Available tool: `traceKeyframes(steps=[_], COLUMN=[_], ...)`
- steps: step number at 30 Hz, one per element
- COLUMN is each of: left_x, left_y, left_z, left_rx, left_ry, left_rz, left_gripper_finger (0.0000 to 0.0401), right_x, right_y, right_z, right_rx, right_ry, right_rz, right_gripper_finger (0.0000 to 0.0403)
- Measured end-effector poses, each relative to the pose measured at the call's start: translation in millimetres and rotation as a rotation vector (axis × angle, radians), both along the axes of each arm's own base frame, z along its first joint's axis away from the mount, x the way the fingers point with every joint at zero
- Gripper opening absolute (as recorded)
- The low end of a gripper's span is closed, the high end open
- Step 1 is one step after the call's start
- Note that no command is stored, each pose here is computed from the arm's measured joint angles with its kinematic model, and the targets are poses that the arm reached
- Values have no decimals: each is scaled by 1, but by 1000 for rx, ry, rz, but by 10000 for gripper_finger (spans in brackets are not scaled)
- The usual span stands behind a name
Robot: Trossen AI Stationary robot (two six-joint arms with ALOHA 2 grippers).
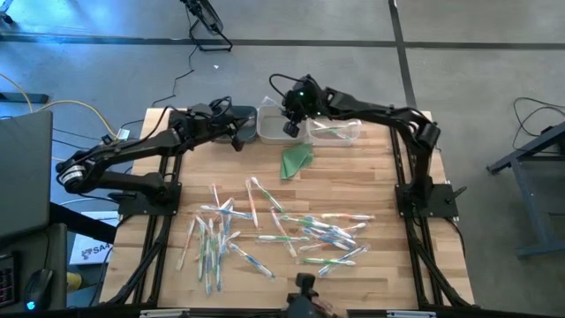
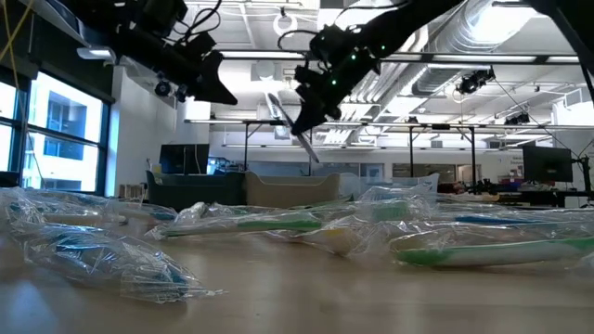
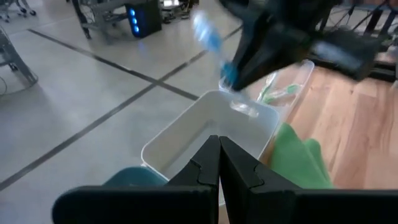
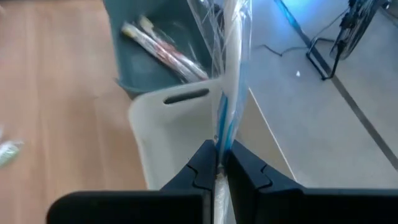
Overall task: Pick & Place Toothbrushes
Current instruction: Put the blue toothbrush into the gray bin
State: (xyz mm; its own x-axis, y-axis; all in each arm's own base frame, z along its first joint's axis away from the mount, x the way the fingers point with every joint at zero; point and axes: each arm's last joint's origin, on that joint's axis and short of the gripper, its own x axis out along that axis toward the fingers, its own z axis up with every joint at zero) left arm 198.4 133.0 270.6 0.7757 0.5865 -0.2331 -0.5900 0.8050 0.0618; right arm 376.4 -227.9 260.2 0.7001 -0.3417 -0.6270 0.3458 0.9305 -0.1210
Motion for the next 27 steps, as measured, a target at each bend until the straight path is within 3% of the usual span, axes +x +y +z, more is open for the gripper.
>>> traceKeyframes(steps=[16, 27], left_x=[-5, -5], left_y=[-3, -3], left_z=[5, 5], left_rx=[13, 10], left_ry=[-7, -3], left_rz=[-1, -1], left_gripper_finger=[0, 0], right_x=[4, 2], right_y=[-22, -22], right_z=[-64, -69], right_rx=[134, 139], right_ry=[132, 176], right_rz=[-2, -25], right_gripper_finger=[13, 28])
